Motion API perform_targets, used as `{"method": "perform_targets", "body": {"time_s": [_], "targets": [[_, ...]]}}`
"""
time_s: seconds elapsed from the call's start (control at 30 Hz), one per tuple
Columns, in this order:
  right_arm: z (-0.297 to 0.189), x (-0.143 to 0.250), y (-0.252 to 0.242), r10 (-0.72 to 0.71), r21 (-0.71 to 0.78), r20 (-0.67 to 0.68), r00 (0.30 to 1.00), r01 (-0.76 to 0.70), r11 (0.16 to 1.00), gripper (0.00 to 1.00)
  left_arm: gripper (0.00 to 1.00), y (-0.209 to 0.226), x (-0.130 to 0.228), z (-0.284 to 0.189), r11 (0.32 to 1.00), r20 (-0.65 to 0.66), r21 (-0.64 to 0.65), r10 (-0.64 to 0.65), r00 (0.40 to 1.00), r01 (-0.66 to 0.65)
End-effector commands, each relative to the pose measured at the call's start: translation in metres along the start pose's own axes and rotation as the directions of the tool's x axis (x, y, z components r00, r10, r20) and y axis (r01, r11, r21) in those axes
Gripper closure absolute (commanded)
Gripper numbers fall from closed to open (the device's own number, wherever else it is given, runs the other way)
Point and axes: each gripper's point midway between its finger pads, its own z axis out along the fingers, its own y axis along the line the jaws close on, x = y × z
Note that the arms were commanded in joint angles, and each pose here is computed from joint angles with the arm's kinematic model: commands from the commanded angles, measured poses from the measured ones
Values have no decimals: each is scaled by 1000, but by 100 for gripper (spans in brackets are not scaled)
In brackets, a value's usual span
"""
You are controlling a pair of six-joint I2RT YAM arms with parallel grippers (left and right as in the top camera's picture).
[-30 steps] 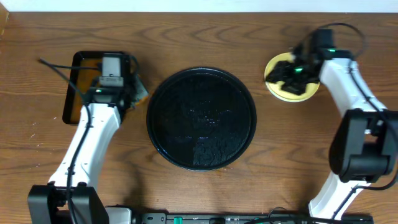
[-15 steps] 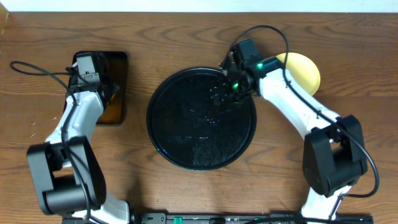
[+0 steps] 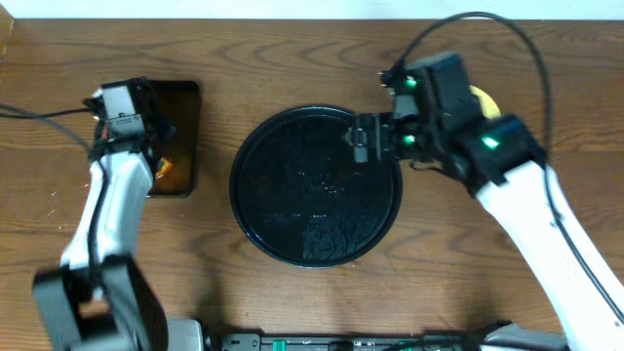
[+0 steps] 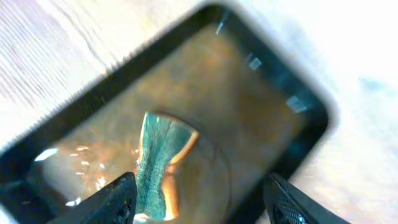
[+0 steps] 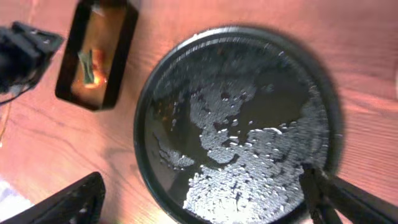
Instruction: Clean dirty plates on tray and stack at the side
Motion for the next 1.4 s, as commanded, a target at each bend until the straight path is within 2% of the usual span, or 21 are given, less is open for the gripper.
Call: {"method": "perform_targets", "body": {"time_s": [0.0, 0.23, 0.33, 0.5, 0.73, 0.8, 0.9, 1.03, 1.1, 1.23, 1.27, 1.33, 1.37], "targets": [[-37, -8, 4, -32, 25, 95, 995, 30, 999, 1, 29, -4, -32, -53, 998, 113, 65, -29, 993, 22], [-77, -5, 15, -65, -4, 172, 983, 67, 998, 1, 24, -2, -54, -113, 991, 212, 131, -65, 975, 38], [-97, -3, 19, -89, -14, 213, 973, 94, 995, 6, 24, 2, -53, -127, 990, 218, 138, -71, 973, 41], [-126, 2, 11, -103, 37, 276, 956, 97, 995, 10, 24, 20, -31, -147, 995, 155, 97, -48, 987, 33], [-129, 23, -14, -92, 142, 227, 970, 61, 988, 15, 24, 34, -15, -162, 997, 116, 71, -34, 993, 26], [-124, 26, -16, -77, 145, 217, 973, 46, 988, 16, 20, 37, -9, -162, 998, 95, 57, -28, 995, 22], [-121, 29, -19, -45, 144, 209, 977, 15, 989, 26, 19, 43, 0, -158, 999, 55, 31, -15, 998, 14], [-142, 35, -17, -28, 142, 265, 964, -10, 990, 25, 19, 49, 11, -154, 1000, 5, -2, -1, 1000, 1], [-165, 39, -25, -49, 191, 327, 944, -16, 981, 25, 19, 50, 14, -152, 1000, -7, -9, 2, 1000, -2], [-180, 54, -46, -60, 271, 353, 934, -41, 962, 22, 19, 50, 14, -151, 1000, -9, -11, 3, 1000, -3], [-179, 58, -50, -61, 284, 349, 935, -43, 958, 17, 19, 50, 14, -151, 1000, -10, -11, 3, 1000, -3], [-172, 67, -56, -60, 296, 326, 943, -42, 954, 1, 18, 50, 14, -151, 1000, -10, -12, 3, 1000, -3], [-167, 70, -58, -59, 303, 312, 948, -41, 952, 1, 18, 50, 14, -151, 1000, -11, -12, 3, 1000, -3]]}}
